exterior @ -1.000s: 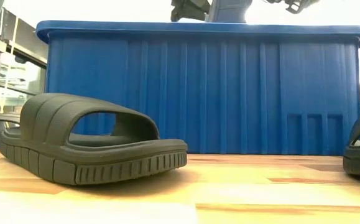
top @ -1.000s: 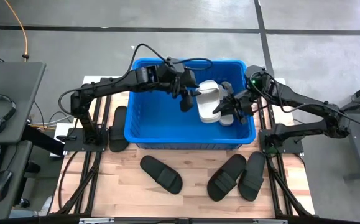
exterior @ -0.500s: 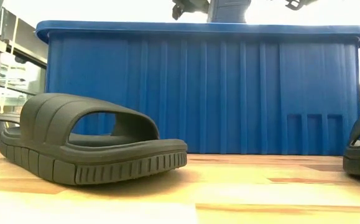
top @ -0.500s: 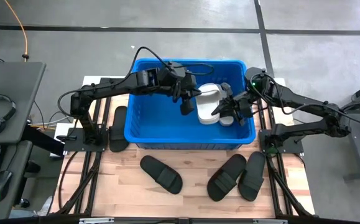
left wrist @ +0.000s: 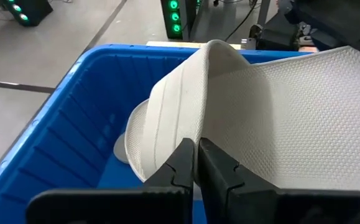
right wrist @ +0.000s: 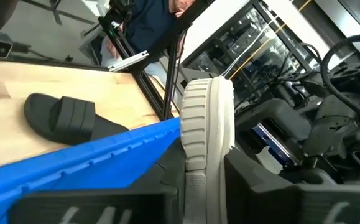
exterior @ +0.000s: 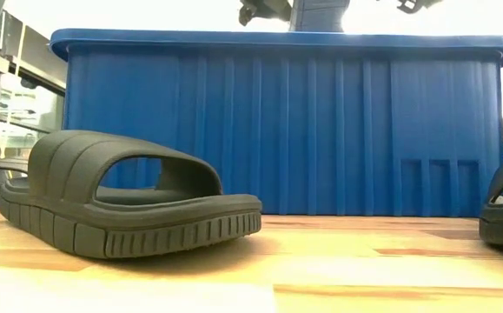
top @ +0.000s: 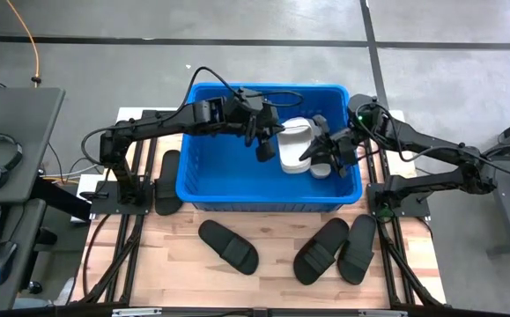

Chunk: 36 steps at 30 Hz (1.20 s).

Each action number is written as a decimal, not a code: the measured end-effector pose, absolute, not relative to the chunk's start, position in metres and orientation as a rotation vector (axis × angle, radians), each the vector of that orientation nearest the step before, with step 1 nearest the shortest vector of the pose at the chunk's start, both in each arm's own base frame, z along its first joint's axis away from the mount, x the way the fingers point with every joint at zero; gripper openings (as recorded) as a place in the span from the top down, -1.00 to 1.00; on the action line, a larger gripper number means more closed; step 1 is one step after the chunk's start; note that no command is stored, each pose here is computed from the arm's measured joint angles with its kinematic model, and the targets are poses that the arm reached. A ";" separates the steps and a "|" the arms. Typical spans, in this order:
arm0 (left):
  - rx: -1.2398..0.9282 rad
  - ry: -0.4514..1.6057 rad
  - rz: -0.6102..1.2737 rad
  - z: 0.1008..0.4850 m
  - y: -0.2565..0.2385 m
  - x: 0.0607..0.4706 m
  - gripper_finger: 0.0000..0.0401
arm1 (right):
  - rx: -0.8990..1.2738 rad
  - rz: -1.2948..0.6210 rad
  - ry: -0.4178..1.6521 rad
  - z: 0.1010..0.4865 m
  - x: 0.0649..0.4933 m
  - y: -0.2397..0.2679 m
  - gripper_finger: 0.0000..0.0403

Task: Pick and place slides into bin
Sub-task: Put the gray slide into the blue bin

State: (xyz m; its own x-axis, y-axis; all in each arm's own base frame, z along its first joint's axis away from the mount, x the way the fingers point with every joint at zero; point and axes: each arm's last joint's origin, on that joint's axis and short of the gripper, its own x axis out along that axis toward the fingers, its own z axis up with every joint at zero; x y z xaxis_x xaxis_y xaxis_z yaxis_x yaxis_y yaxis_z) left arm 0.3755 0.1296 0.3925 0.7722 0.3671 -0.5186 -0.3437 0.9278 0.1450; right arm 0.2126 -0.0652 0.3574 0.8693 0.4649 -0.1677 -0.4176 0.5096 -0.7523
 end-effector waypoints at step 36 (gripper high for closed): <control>0.116 0.593 0.490 0.393 0.133 0.374 1.00 | -0.016 -0.358 0.185 0.397 0.185 -0.080 0.23</control>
State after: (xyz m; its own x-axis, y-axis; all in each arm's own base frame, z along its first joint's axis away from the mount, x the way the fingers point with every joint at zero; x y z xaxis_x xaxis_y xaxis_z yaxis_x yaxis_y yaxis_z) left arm 0.3737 0.1334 0.3929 0.7189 0.4748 -0.5077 -0.4096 0.8794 0.2425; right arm 0.1853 -0.0800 0.3973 0.9200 -0.3494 -0.1773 0.3465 0.9368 -0.0482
